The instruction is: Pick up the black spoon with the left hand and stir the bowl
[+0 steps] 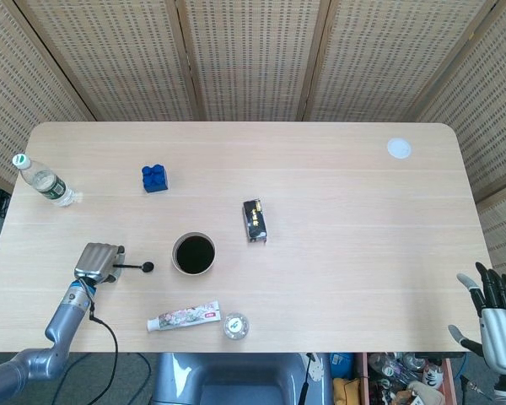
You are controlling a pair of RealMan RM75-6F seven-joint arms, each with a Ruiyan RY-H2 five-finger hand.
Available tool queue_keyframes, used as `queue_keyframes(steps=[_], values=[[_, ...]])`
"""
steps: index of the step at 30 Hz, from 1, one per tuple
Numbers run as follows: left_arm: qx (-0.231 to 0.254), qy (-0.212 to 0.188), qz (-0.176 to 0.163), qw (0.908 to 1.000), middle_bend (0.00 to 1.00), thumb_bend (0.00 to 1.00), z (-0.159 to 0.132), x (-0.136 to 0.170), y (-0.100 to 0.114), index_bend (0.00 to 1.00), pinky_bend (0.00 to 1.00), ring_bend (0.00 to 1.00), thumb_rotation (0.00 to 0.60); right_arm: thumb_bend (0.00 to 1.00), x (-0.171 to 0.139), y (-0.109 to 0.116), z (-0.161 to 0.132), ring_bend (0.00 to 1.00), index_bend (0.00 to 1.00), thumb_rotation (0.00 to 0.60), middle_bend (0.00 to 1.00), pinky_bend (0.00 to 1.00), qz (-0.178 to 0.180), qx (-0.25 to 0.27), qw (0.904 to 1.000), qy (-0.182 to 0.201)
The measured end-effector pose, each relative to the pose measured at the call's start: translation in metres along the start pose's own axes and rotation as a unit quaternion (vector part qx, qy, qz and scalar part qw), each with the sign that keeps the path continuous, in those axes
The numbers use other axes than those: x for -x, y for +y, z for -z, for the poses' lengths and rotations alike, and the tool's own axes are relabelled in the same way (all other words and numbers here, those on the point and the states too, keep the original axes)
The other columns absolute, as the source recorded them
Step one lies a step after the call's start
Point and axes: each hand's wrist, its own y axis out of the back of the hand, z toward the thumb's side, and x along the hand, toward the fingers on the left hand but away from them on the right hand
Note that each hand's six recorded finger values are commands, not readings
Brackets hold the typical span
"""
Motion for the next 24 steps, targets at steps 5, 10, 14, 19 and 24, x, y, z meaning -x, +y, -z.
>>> queue_keyframes(steps=[5,10,14,19,24], values=[[-0.002,0.0,0.008,1.0,0.78,0.4,0.001,0.001,-0.002,0.56,0.75,0.73,0.6,0.2,-0.001,0.0,0.001,0.0,0.22,0.6,0.11,0.0,0.001,0.0,1.0,-0.001],[0.001,0.0,0.008,1.0,0.8,0.42,0.002,0.005,-0.002,0.58,0.75,0.73,0.6,0.2,-0.001,0.001,0.0,0.0,0.22,0.6,0.11,0.0,0.002,0.001,1.0,0.0],[0.004,0.002,0.008,1.0,0.8,0.43,0.004,0.007,-0.001,0.6,0.75,0.73,0.6,0.2,-0.002,0.001,0.0,0.0,0.22,0.6,0.11,0.0,0.003,0.002,1.0,0.0],[0.008,0.001,0.008,0.9999,0.8,0.43,0.006,0.009,0.002,0.6,0.75,0.74,0.6,0.2,-0.002,0.002,0.001,0.0,0.22,0.6,0.11,0.0,0.004,0.002,1.0,0.0],[0.01,0.0,0.001,1.0,0.81,0.43,0.008,0.011,0.009,0.61,0.75,0.74,0.6,0.2,-0.003,0.002,0.001,0.0,0.22,0.6,0.11,0.0,0.004,0.003,1.0,0.0]])
